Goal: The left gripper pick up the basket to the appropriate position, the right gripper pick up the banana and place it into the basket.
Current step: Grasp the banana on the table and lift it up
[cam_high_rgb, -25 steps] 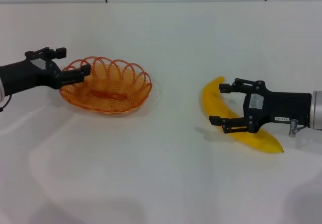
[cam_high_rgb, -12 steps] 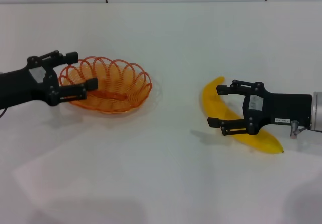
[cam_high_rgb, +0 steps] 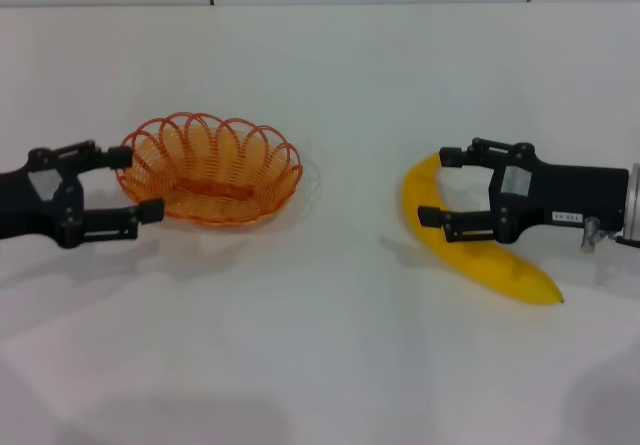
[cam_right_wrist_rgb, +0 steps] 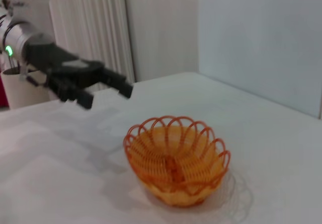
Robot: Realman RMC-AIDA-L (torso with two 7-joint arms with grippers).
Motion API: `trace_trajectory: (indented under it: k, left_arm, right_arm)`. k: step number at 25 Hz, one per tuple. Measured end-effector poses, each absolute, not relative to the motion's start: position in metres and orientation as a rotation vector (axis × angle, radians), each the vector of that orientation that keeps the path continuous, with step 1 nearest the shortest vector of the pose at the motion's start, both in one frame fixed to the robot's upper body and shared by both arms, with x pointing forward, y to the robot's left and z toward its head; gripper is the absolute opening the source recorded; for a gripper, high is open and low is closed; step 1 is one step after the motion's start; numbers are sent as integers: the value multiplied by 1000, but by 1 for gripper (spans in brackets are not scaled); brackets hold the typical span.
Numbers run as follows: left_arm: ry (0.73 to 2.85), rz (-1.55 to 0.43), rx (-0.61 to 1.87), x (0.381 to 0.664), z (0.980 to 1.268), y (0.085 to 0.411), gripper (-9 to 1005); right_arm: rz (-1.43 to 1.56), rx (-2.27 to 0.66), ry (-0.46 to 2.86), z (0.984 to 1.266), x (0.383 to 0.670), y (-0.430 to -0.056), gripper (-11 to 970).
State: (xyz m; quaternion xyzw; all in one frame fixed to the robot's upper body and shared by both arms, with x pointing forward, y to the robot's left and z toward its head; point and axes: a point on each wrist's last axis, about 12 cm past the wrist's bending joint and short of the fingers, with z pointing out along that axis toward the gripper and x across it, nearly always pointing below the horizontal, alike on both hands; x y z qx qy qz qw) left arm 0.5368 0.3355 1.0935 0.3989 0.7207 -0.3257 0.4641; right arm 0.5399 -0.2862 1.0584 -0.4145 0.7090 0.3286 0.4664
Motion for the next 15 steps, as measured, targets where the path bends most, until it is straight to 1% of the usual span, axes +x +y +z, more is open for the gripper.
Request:
trace_trajectory:
  k: [4,8,15]
  left_arm:
    - [1812,-787,1018,535,1090,339,900]
    - [1800,-780,1049,536,1089,335,902]
    - [1808,-774,1031,534,1088,337,902]
  right_arm:
    - [809,-993,1743,1063,544,-286,829]
    - [817,-979,1750,1066,545,-288,828]
    - [813,-995,1751,1068,546,-289,826]
